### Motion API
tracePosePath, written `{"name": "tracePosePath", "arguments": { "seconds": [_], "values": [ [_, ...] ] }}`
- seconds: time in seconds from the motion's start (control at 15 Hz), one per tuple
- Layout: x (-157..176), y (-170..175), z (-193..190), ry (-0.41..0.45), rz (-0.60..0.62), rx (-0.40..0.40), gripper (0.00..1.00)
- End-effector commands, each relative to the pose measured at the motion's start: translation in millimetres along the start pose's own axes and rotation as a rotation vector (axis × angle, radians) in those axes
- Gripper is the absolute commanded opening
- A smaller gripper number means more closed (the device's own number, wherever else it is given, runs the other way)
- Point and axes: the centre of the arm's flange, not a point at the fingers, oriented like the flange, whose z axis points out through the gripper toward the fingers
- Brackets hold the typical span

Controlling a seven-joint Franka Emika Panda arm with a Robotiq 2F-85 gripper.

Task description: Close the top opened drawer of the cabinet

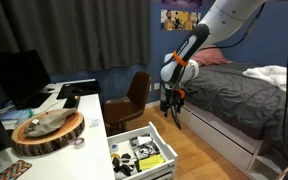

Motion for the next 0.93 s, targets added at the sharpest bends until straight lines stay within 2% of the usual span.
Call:
{"name": "tracePosePath", "arguments": {
  "seconds": [0.0,0.67,0.87],
  "values": [
    [4,2,6,-0.013,0.003,-0.002,1.0],
    [12,3,11,-0.025,0.005,-0.003,1.0],
    [33,4,28,-0.037,0.005,0.001,1.0]
  ]
}}
